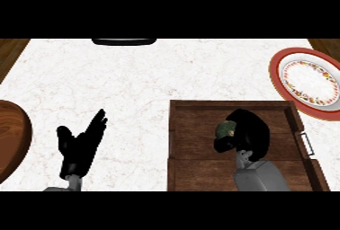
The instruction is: Pick the squash from the tray and place it in the plate
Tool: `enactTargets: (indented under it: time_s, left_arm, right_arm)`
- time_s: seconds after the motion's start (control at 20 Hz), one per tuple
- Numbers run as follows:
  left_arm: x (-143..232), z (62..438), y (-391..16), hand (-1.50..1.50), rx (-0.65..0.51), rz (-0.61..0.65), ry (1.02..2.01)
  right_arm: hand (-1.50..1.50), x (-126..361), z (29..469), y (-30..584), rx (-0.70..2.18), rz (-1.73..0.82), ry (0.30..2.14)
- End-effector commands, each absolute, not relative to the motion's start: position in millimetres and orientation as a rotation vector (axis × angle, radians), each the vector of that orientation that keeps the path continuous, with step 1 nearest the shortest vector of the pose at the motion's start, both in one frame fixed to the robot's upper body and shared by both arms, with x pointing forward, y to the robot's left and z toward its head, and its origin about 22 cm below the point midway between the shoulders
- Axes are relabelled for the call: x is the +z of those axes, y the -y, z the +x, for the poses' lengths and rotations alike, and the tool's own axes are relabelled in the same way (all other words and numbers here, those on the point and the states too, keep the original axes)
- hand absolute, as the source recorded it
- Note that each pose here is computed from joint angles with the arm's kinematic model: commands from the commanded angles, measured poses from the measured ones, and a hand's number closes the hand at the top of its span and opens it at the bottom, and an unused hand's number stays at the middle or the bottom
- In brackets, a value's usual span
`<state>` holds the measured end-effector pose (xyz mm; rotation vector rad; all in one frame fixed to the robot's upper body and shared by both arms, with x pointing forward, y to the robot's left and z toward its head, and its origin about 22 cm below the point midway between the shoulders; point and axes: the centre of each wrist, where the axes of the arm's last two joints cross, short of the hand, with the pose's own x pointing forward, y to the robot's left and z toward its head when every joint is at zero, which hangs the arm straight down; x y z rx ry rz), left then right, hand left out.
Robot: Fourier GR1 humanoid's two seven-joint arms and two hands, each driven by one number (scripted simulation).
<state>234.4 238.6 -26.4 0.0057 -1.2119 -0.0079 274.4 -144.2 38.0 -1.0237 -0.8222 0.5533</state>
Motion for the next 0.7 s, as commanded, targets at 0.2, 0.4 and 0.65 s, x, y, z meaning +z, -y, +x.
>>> enactTargets:
  time_s: [0.2,0.4,0.65]
  left_arm:
    - [-37,233,-232,0.0,-0.001,0.003,1.188]
    - [-38,223,-233,0.0,-0.002,0.003,1.185]
    - [-42,221,-252,0.0,0.044,0.035,1.173]
  right_arm:
    - [1.5,27,285,152,0.586,-1.16,0.826]
    - [1.5,27,231,150,1.049,-0.837,1.175]
    - [1.5,56,191,160,1.17,-0.609,1.619]
